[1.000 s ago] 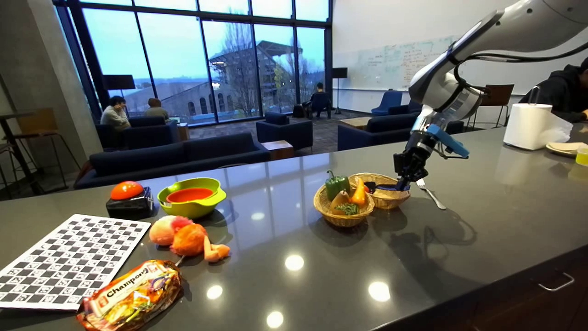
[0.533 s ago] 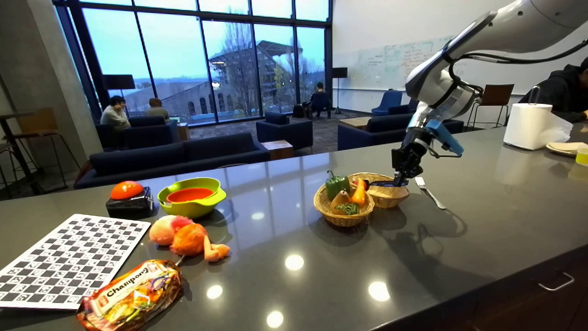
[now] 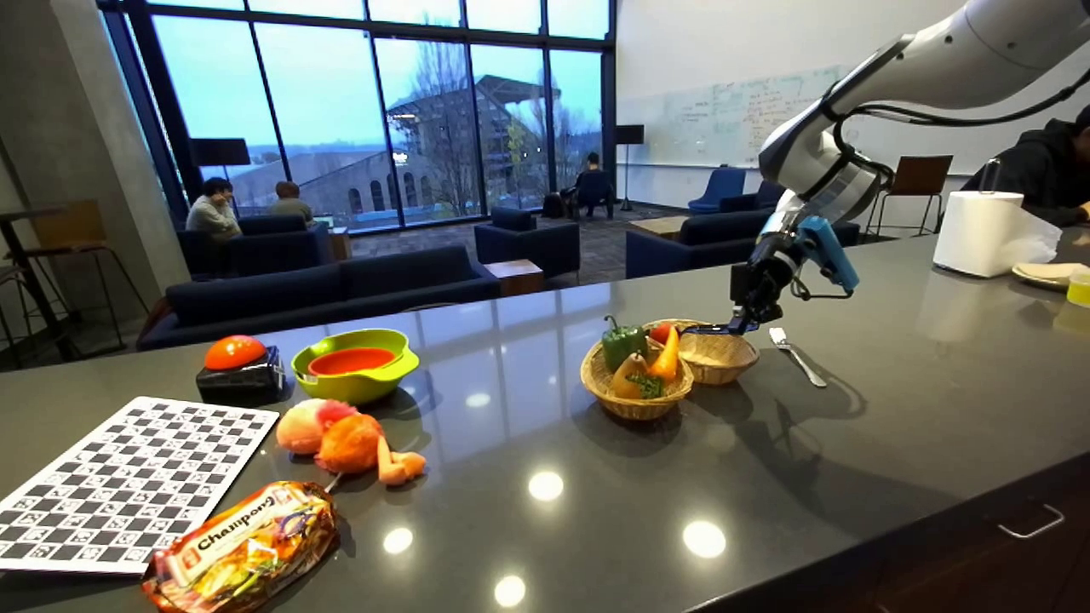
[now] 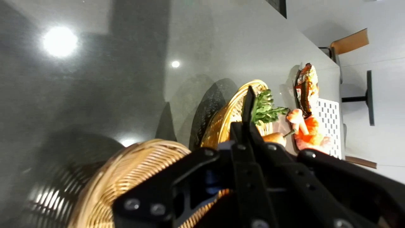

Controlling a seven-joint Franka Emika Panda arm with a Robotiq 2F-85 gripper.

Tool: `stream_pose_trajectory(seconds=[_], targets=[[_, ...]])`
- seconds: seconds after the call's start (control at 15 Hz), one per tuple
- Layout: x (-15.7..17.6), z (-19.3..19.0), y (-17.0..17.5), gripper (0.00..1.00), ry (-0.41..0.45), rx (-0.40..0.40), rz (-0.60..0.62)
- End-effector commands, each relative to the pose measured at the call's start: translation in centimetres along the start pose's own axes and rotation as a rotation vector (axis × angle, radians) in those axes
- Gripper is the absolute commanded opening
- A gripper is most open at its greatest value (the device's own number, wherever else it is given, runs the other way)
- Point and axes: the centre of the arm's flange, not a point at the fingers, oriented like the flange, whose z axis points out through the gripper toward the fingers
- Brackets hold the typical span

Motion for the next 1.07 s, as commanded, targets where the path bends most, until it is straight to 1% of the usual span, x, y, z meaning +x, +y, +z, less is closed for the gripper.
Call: stream_pose_trajectory(seconds=[0.0,0.13,0.6,0.8,1.0], targets=[[0.7,-0.9,0.2,0.01,-0.019,0.089,-0.024],[0.8,-1.0,0.7,0.01,-0.023,0.132,-0.036],[1.6,-1.7,4.0,0.01,-0.025,0.254,-0.05],[1.9,-1.7,4.9,0.01,-0.026,0.297,-0.058],[2.1,-1.6,5.4,0.01,-0.027,0.323,-0.063]])
